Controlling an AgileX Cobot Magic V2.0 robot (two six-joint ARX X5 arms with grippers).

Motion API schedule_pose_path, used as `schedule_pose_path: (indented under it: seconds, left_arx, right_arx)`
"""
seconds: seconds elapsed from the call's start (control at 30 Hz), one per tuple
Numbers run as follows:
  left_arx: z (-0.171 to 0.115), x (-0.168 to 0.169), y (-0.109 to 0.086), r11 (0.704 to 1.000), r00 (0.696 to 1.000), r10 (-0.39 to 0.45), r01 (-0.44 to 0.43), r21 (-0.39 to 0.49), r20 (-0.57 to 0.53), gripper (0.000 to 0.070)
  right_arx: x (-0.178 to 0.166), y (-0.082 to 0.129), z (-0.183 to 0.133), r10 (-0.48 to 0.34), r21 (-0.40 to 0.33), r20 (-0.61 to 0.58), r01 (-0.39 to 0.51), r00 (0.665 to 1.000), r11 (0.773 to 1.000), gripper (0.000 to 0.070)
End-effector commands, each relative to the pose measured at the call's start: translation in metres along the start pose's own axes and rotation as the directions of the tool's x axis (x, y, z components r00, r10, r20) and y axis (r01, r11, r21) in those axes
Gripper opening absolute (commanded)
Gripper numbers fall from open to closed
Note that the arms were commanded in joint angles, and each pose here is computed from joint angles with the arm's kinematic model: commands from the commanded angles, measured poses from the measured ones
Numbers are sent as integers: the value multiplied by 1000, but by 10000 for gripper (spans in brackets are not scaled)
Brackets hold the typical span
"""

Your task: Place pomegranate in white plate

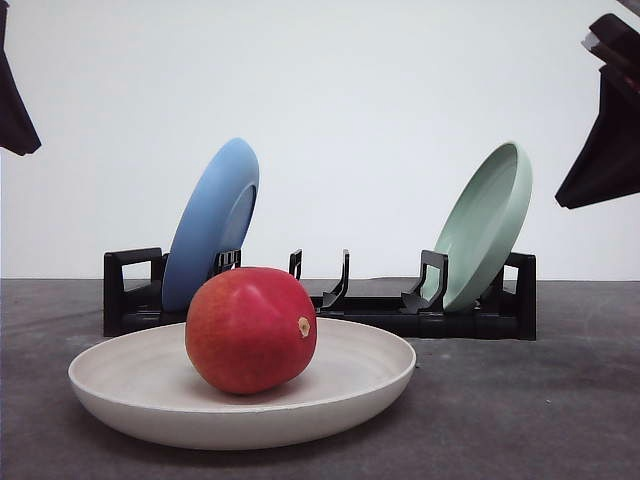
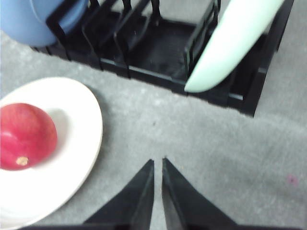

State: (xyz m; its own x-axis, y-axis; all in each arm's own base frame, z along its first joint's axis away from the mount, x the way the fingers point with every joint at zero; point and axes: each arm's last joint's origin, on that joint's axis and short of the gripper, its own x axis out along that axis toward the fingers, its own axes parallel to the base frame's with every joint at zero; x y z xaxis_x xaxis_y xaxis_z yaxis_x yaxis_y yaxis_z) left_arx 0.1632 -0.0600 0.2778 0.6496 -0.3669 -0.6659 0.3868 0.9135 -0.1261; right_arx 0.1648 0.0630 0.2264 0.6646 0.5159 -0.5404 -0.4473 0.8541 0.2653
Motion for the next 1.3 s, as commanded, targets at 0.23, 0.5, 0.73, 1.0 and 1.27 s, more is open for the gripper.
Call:
schedule_pose_path:
  seconds: [0.23, 0.5, 0.73, 1.0, 1.27]
  left_arx:
    - [2, -2, 1, 1000, 1000, 0, 0, 0, 28, 0]
    - [-37, 3, 14, 999, 971, 51, -49, -14, 233, 0]
    - [-81, 4, 28, 987, 878, 162, -149, -64, 451, 0]
    - [-121, 8, 39, 947, 801, 323, -278, -164, 504, 0]
    - [-137, 11, 41, 940, 750, 340, -294, -174, 567, 0]
  right_arx:
    - [0, 0, 2, 3, -14, 16, -3, 1000, 1000, 23]
    - [0, 1, 2, 3, -14, 16, -3, 1000, 1000, 23]
    - [0, 1, 2, 3, -14, 16, -3, 1000, 1000, 23]
    - [0, 1, 2, 3, -14, 16, -3, 1000, 1000, 23]
    - [0, 1, 2, 3, -14, 16, -2, 1000, 1000, 23]
